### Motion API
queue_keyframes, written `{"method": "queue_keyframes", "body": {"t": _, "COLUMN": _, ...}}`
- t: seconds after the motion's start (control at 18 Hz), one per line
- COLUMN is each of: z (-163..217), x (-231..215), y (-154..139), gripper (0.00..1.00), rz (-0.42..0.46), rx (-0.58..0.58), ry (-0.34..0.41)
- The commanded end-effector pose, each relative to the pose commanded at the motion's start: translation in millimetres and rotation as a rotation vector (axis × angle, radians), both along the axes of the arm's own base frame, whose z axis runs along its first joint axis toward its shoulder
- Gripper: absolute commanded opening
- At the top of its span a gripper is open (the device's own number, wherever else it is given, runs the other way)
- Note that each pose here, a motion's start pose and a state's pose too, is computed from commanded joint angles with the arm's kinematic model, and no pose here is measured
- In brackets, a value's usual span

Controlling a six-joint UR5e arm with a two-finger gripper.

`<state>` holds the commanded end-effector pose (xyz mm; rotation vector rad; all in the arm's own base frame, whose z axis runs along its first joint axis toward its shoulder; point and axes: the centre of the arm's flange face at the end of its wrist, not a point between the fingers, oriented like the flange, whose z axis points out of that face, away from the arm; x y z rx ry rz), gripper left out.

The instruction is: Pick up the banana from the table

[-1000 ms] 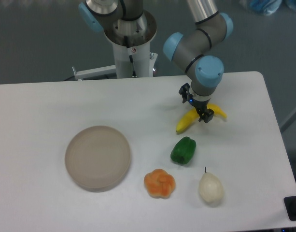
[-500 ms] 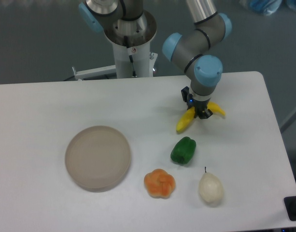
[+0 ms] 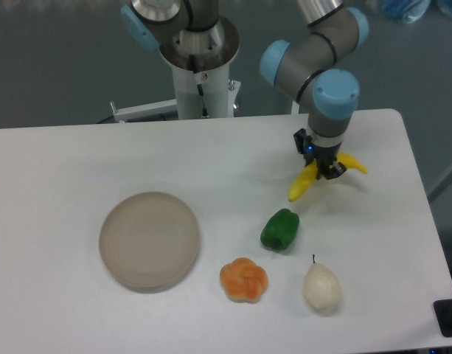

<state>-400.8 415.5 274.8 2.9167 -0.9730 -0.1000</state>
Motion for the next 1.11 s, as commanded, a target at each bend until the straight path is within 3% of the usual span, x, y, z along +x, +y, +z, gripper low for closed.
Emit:
{"method": "queue_keyframes", "body": {"t": 0.61, "z": 37.0, "x": -69.8, "y": 63.8, "gripper": 0.18, "rz": -0.011, "rx": 0.04, "ry": -0.098}}
{"method": "queue_keyframes", "body": {"t": 1.11, "z": 44.7, "x": -70.0, "y": 90.1, "gripper": 0.18, "rz": -0.041, "rx": 0.053, "ry": -0.074}}
